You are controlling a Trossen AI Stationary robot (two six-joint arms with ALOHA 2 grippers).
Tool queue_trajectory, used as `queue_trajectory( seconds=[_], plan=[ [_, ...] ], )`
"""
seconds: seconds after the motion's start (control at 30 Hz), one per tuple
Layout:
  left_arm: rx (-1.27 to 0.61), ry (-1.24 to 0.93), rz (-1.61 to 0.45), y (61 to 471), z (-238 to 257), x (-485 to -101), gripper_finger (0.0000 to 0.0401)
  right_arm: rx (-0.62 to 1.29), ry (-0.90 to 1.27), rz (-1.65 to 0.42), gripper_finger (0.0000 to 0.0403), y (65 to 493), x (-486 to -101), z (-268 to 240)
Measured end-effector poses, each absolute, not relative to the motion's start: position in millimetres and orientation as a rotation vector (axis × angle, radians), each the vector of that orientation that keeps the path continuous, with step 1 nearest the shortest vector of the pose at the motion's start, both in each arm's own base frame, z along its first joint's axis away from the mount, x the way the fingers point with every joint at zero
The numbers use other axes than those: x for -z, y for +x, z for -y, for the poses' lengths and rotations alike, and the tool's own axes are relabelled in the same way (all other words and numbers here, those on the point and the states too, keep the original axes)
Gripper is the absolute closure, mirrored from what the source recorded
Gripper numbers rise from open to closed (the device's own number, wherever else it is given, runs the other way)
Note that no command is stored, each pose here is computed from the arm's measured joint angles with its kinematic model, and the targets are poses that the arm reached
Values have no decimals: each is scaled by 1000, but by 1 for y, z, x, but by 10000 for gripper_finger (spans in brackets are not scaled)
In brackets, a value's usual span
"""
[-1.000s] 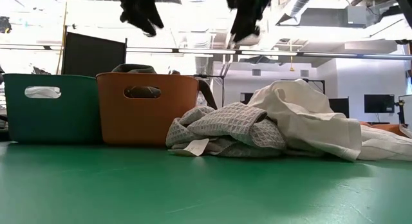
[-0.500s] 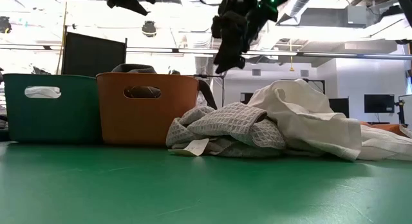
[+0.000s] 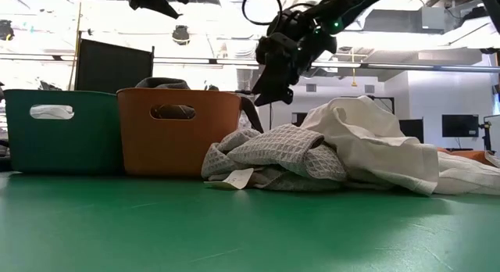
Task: Sort towels by color in basket
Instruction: Put the black towel into the orange bin
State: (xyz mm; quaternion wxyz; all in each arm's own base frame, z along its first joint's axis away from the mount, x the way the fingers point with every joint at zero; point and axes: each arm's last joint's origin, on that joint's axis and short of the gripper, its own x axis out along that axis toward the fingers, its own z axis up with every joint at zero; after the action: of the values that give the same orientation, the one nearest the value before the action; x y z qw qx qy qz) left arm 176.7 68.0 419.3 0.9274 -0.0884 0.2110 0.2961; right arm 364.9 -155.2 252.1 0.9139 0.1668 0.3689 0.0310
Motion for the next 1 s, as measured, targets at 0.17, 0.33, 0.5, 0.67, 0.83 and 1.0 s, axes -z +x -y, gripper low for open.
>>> queue_trajectory(
  seconds=[0.17,0.33,0.5,0.67,0.83,1.0],
  plan=[
    [-610,-192,-429,177,-68,-419,131,-84,382,-782,163,372,-234,159],
    [-617,-220,-437,176,-68,-418,131,-82,422,-812,183,379,-217,160],
    [-625,-239,-482,174,-67,-414,131,-127,400,-795,243,380,-219,159],
    [-626,-240,-485,174,-67,-414,131,-221,438,-764,342,381,-221,156],
    [-626,-233,-486,174,-67,-414,131,-292,529,-739,383,380,-226,154],
    [-624,-226,-486,174,-67,-414,131,-314,568,-677,373,383,-252,154]
  ],
)
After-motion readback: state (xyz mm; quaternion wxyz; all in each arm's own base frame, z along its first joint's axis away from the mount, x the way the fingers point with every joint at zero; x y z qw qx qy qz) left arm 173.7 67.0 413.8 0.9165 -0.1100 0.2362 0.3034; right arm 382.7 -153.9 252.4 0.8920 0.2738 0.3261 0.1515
